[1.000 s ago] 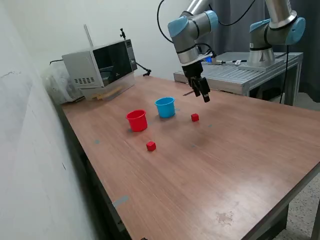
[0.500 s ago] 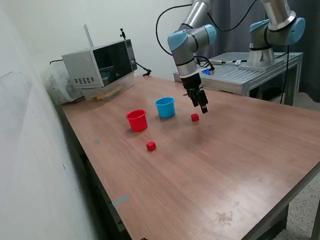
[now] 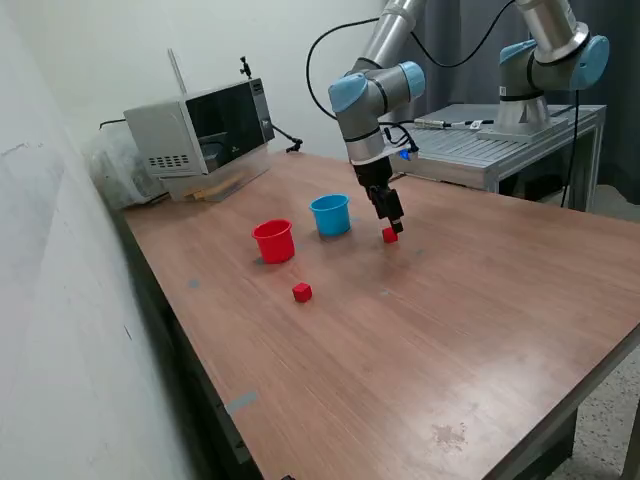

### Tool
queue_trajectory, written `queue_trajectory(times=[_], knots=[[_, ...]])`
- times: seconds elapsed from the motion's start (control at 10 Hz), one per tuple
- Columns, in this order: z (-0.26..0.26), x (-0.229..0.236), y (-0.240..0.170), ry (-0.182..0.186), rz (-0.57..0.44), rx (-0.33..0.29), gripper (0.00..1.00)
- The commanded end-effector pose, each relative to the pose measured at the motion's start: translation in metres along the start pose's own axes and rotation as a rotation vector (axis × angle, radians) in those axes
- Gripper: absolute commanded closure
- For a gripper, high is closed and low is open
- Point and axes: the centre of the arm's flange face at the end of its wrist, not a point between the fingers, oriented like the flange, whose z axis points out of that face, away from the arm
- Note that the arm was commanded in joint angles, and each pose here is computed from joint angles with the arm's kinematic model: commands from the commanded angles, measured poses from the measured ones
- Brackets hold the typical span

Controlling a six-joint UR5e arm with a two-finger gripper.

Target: Place red objects in the red bin, and blue objects in the blue bin.

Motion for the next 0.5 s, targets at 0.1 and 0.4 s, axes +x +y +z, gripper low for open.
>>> queue_trajectory(times=[0.1,0.4], knots=[[0.0082,-0.0028,0.0004,-0.008,-0.043,0.011,0.00],[0.0092,0.0040,0.0011,-0.010,-0.054,0.008,0.00]])
